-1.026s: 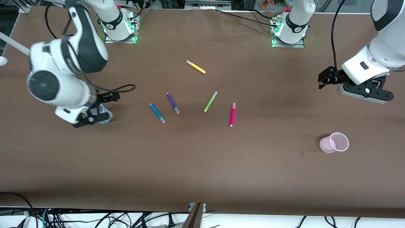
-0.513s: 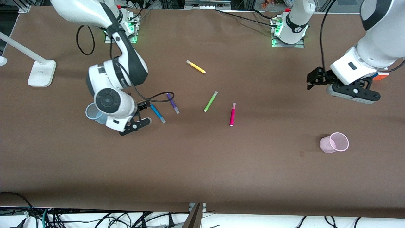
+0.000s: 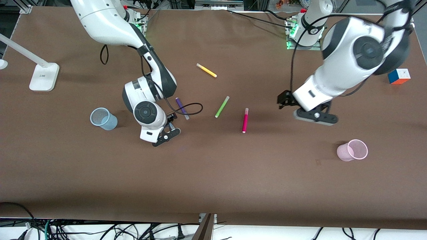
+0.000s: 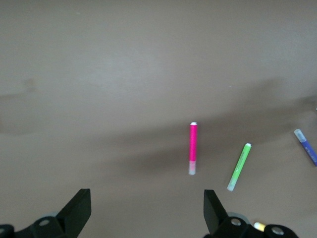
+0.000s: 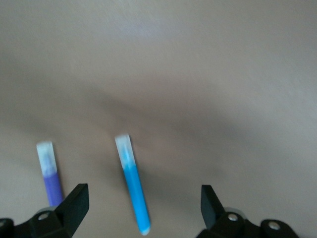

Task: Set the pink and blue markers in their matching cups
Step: 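Lower the right gripper to the blue marker while the left gripper reaches the pink marker, then close the right gripper on the blue marker while the left gripper grasps the pink marker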

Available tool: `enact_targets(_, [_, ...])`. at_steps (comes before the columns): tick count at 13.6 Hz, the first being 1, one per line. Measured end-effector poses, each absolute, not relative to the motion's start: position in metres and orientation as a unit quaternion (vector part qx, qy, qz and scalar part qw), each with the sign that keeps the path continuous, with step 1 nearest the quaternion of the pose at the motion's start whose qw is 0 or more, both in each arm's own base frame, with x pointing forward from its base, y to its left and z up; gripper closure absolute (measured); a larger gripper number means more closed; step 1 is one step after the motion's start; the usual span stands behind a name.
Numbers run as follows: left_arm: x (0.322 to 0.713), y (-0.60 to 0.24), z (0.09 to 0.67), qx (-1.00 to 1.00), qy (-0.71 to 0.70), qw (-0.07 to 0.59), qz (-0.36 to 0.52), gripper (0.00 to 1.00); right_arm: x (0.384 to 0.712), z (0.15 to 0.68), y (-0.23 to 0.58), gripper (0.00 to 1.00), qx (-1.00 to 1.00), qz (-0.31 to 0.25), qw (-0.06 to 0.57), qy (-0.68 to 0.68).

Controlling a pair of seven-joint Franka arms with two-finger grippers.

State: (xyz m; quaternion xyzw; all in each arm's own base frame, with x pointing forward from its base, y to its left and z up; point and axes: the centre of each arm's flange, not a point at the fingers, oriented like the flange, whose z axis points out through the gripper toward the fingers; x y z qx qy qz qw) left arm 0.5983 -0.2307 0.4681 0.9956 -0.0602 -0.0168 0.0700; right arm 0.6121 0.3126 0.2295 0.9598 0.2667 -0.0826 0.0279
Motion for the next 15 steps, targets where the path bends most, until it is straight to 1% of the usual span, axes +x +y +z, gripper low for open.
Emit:
enact_targets(4, [0.593,-0.282,0.399,0.996,-0.033,0.08,-0.029,0.0,0.61,0.202,0.322,0.0,0.959,-0.066,0.024,0.274])
enact_targets(7, [0.568,-0.306,0.34,0.995,-0.042,0.085,-0.02,0.0,0.605,0.184,0.319,0.0,0.959,-0.056,0.021,0.275])
enact_targets(9, [0.554,-0.316,0.308,0.995,-0.039,0.083,-0.029,0.0,0.6,0.175,0.317,0.0,0.959,-0.055,0.02,0.279])
enact_targets(10, [0.551,-0.318,0.297,0.995,-0.035,0.082,-0.035,0.0,0.599,0.173,0.316,0.04,0.958,-0.055,0.02,0.28])
enact_targets(11, [0.551,-0.318,0.288,0.995,-0.03,0.081,-0.038,0.0,0.599,0.173,0.316,0.04,0.958,-0.055,0.02,0.28])
enact_targets(12, [0.551,-0.319,0.279,0.995,-0.024,0.082,-0.041,0.0,0.599,0.173,0.317,0.11,0.958,-0.054,0.02,0.281])
enact_targets(14, [0.55,-0.323,0.26,0.995,-0.017,0.083,-0.046,0.0,0.599,0.174,0.316,0.33,0.958,-0.053,0.02,0.281])
enact_targets(15, [0.548,-0.324,0.251,0.995,-0.018,0.082,-0.049,0.0,0.6,0.176,0.316,0.46,0.958,-0.051,0.02,0.281])
